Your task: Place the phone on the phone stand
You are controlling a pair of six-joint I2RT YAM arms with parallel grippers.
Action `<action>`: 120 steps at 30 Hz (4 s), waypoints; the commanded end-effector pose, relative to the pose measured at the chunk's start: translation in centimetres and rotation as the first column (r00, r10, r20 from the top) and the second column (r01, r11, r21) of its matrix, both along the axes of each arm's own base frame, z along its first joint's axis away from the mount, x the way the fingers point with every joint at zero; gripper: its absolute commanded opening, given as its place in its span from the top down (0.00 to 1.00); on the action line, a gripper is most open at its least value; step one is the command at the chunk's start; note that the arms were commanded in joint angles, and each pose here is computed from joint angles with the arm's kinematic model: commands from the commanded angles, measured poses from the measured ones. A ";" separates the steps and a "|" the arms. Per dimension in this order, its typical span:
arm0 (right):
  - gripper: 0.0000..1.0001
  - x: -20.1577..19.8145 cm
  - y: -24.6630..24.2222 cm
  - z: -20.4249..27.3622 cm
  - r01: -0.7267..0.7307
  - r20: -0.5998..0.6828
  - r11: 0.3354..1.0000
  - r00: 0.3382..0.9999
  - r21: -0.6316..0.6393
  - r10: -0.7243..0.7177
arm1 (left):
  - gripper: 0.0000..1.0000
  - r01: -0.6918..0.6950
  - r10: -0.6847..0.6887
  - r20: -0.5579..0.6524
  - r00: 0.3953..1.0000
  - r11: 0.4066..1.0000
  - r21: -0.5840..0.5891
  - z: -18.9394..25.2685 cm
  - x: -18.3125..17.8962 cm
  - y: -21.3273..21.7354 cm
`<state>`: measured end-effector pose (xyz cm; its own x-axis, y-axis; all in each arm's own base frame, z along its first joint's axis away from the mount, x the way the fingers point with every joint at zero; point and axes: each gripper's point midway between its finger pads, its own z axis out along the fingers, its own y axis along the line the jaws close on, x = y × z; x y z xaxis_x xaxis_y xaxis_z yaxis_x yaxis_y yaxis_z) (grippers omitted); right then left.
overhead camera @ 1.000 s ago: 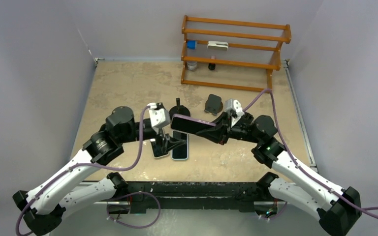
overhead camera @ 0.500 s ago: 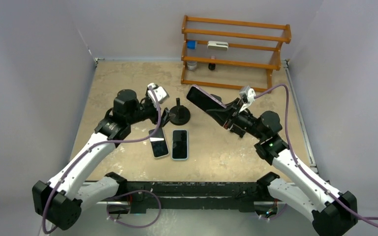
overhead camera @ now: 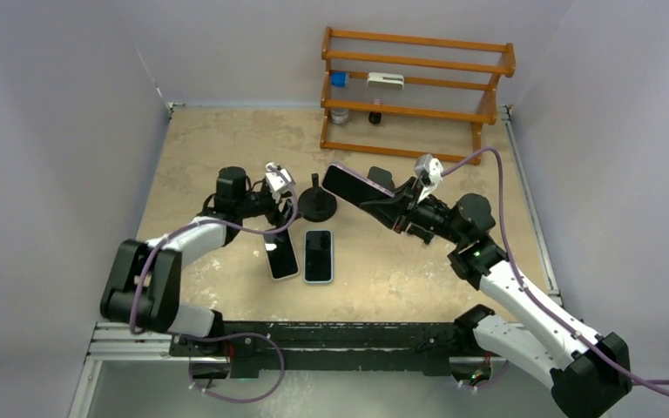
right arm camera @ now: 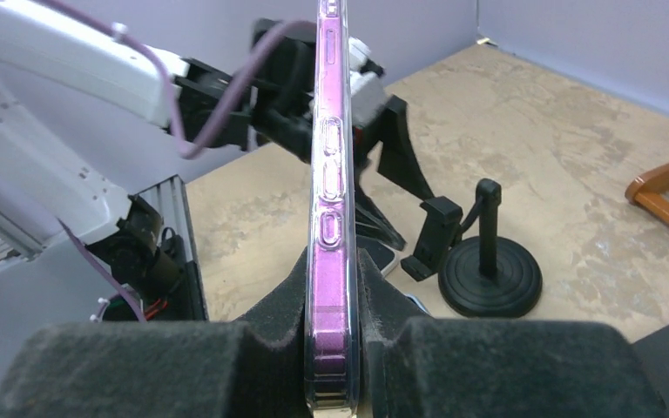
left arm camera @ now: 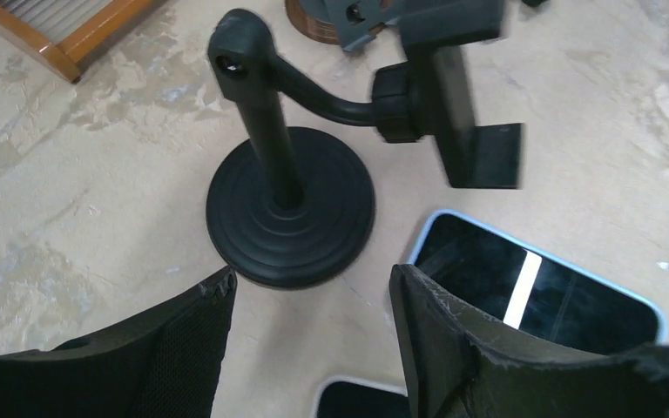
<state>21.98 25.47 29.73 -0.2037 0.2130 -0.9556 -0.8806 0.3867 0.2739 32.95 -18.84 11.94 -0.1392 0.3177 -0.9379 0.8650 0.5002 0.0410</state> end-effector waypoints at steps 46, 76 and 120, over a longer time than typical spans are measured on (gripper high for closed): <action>1.00 5.0 2.8 -2.3 -0.019 0.353 0.983 0.932 -0.185 0.084 | 1.00 0.484 -0.524 -0.084 0.847 0.828 -0.284 -4.7 4.7 -9.2; 1.00 9.2 6.5 -10.0 -0.118 0.253 0.969 0.952 -0.217 0.173 | 1.00 0.516 -0.561 -0.088 0.823 0.804 -0.296 -4.6 4.1 -9.2; 1.00 4.9 7.8 -31.1 -0.195 -0.352 0.897 0.935 -0.396 0.048 | 1.00 0.463 -0.509 -0.118 0.853 0.841 -0.280 -5.1 5.0 -9.1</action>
<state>30.30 36.07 11.07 -0.1061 0.0110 -0.9943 -0.9525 0.2858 0.1048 39.47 -27.24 8.06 -0.0827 0.1465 -0.9857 0.9965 -0.0002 -0.0837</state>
